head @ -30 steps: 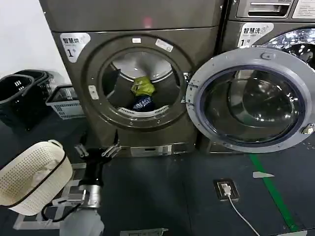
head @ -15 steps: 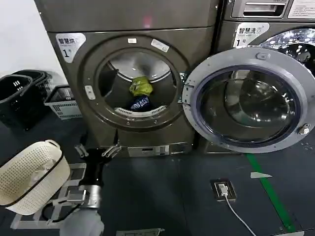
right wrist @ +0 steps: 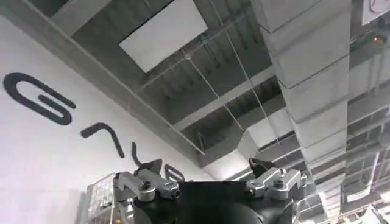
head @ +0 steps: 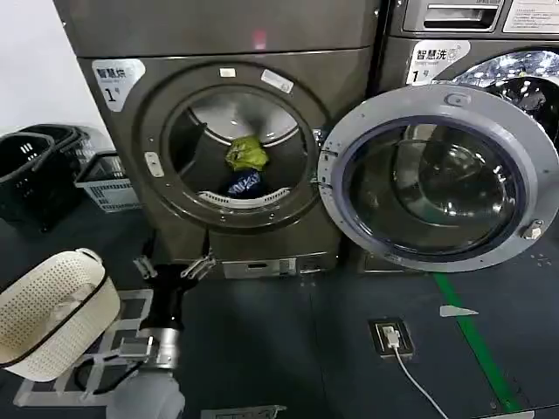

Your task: Grasp the clothes from the dryer.

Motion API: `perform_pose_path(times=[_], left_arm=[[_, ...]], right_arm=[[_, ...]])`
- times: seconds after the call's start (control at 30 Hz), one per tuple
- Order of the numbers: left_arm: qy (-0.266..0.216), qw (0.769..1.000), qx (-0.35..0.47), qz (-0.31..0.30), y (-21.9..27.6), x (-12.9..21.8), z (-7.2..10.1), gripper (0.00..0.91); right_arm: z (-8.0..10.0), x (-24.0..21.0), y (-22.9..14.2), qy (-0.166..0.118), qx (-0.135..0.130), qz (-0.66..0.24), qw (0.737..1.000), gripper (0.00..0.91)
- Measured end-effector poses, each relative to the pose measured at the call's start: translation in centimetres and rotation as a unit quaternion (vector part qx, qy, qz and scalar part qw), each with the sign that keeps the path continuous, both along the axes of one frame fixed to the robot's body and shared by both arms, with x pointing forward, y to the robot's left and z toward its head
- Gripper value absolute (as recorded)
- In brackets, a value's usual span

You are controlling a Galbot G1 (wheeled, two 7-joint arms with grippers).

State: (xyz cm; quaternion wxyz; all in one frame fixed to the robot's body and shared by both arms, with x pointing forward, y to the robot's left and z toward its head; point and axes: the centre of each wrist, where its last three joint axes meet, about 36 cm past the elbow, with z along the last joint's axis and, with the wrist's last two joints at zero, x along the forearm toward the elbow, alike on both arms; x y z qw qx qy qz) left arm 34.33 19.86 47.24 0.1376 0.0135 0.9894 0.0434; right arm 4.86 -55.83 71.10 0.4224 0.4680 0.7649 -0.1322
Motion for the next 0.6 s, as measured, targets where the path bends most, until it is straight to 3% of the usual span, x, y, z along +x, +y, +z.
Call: perform_pose_path(times=[0.6], left_arm=[[0.0, 1.0, -0.001, 0.0, 0.08, 0.18, -0.25, 0.907]], right_arm=[[-0.21, 0.2, 0.22, 0.002, 0.0, 0.002, 1.0, 0.907]])
